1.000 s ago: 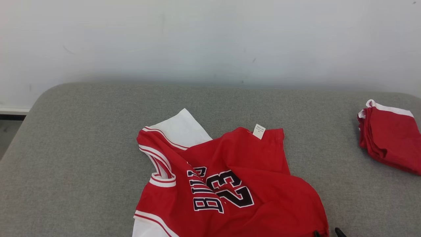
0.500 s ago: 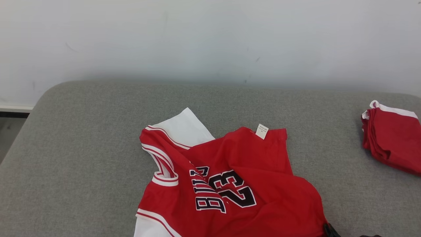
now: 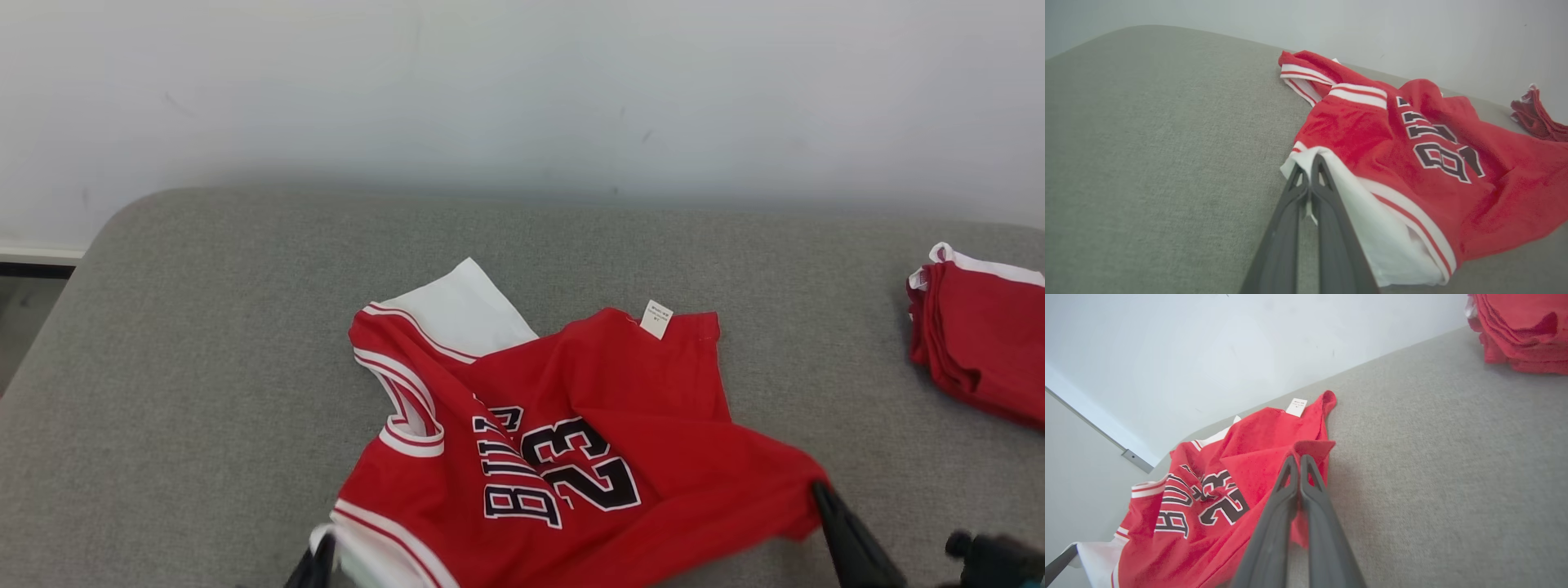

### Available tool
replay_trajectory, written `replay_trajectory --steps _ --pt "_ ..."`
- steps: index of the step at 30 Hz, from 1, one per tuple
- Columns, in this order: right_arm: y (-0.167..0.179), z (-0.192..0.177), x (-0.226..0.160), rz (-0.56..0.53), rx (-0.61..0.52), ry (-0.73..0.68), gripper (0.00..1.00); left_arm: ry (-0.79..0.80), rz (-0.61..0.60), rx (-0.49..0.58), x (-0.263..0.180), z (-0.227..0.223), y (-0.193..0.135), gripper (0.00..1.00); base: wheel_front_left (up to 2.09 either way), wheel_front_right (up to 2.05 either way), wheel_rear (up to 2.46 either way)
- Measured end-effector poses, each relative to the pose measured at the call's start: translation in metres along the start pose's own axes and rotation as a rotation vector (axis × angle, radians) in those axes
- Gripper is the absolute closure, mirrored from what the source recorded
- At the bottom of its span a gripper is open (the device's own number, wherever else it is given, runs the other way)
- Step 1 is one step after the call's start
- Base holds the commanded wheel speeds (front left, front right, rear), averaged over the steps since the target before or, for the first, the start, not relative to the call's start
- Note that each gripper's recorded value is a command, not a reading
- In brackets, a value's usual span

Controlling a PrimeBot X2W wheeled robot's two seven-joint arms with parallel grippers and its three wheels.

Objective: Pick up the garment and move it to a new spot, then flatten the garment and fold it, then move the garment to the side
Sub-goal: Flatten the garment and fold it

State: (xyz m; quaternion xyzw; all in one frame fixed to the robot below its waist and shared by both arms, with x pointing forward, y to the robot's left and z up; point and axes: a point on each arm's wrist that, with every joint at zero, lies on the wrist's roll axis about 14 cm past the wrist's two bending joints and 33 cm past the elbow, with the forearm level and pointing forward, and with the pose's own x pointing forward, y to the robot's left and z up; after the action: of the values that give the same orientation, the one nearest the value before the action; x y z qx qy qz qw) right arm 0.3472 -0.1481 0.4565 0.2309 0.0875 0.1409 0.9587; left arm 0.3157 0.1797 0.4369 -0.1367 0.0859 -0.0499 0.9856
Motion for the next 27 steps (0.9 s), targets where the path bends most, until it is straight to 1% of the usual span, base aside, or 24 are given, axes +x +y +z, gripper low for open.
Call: replay_trajectory --steps 3,7,9,11,13,16,18,21,24,27 --pt "0.015 0.030 0.016 0.066 0.029 -0.054 1.00 -0.076 -0.068 0.040 0.017 0.042 -0.018 1.00 0.00 0.00 0.00" --pt "0.035 0.069 0.042 0.153 0.079 -0.105 1.00 -0.140 -0.149 0.100 0.039 0.095 -0.032 1.00 0.00 0.00 0.00" --pt "0.043 0.090 0.058 0.193 0.078 -0.126 1.00 -0.167 -0.187 0.136 0.054 0.123 -0.040 1.00 0.00 0.00 0.00" --pt "0.051 0.109 0.076 0.230 0.093 -0.132 1.00 -0.193 -0.213 0.112 0.072 0.151 -0.043 1.00 0.00 0.00 0.00" --pt "0.057 0.129 0.095 0.258 0.078 -0.140 1.00 -0.222 -0.230 0.113 0.090 0.182 -0.045 1.00 0.00 0.00 0.00" --pt "0.062 0.161 0.127 0.284 0.041 -0.151 1.00 -0.244 -0.239 0.139 0.122 0.227 -0.044 1.00 0.00 0.00 0.00" --pt "0.065 0.185 0.150 0.298 0.017 -0.162 1.00 -0.285 -0.253 0.119 0.142 0.262 -0.050 1.00 0.00 0.00 0.00" --pt "0.069 0.225 0.184 0.303 -0.009 -0.207 1.00 -0.346 -0.265 0.126 0.172 0.312 -0.058 1.00 0.00 0.00 0.00" --pt "0.072 0.263 0.214 0.299 -0.016 -0.265 1.00 -0.385 -0.250 0.154 0.201 0.349 -0.061 1.00 0.00 0.00 0.00" --pt "0.075 0.290 0.243 0.288 -0.007 -0.306 1.00 -0.432 -0.231 0.167 0.225 0.381 -0.063 1.00 0.00 0.00 0.00"
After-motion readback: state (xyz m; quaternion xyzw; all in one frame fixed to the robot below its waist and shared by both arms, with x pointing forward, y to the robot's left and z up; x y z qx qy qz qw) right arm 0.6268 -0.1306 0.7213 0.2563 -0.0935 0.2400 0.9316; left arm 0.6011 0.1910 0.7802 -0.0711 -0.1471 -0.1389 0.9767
